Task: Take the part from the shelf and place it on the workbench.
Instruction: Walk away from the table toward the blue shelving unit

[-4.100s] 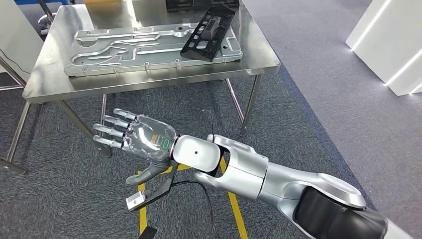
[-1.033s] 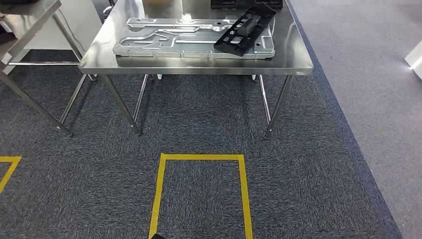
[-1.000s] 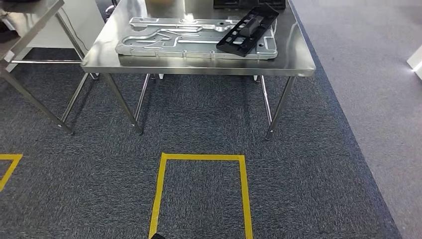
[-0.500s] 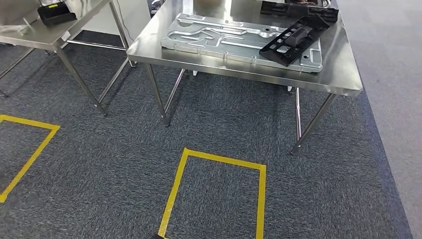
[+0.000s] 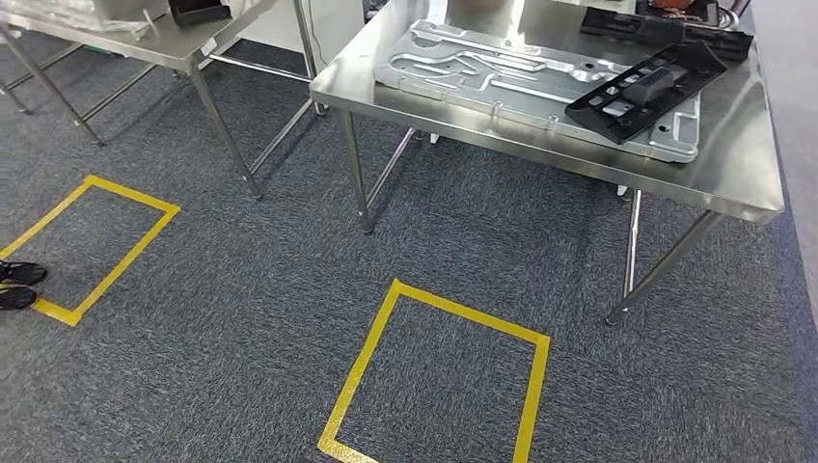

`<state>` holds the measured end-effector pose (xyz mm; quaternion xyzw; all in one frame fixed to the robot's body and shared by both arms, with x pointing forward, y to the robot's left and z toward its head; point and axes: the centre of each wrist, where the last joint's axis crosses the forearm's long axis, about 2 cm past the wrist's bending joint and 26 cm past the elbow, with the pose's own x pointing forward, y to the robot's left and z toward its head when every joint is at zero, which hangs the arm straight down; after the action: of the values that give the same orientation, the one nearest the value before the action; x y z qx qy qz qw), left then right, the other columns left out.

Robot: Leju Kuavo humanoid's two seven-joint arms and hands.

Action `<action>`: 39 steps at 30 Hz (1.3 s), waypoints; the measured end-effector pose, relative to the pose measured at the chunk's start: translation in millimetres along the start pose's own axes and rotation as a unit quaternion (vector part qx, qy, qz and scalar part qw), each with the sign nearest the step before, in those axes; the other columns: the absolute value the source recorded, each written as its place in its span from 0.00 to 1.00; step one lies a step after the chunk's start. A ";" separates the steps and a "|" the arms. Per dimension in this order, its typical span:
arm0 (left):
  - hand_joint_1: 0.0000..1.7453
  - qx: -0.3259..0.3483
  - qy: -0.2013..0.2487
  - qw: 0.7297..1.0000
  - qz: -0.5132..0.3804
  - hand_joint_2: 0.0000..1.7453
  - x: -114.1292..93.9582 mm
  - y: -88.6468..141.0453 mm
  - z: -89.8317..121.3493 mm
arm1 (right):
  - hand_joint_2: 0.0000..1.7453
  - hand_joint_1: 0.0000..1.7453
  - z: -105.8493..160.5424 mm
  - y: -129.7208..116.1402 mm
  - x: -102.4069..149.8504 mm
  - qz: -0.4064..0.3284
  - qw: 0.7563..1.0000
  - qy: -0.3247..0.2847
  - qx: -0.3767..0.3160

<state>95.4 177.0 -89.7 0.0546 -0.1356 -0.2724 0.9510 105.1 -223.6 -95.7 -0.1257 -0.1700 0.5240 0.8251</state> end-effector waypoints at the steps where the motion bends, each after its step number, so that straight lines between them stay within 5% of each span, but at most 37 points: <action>1: 0.00 0.000 0.000 1.000 0.000 0.00 0.5 0.3 0.0 | 0.00 0.00 0.0 -0.1 0.2 0.000 1.000 0.000 0.000; 17: 0.00 -0.003 0.006 1.000 0.005 0.00 -2.6 0.6 -0.4 | 0.00 0.00 -0.1 0.9 -4.1 0.007 1.000 0.007 0.004; 27: 0.00 -0.010 0.014 1.000 -0.005 0.00 -52.0 38.0 -9.6 | 0.00 0.00 0.2 3.1 -9.1 0.007 1.000 0.005 0.004; 39: 0.00 -0.010 0.032 0.999 -0.008 0.00 -58.9 42.0 -10.1 | 0.00 0.00 0.4 4.1 -11.3 0.002 1.000 0.008 0.007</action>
<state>71.5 244.3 -105.4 0.0545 -0.1024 -0.2797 0.9531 97.1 -232.1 -98.6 -0.1246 -0.1592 0.5258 0.8262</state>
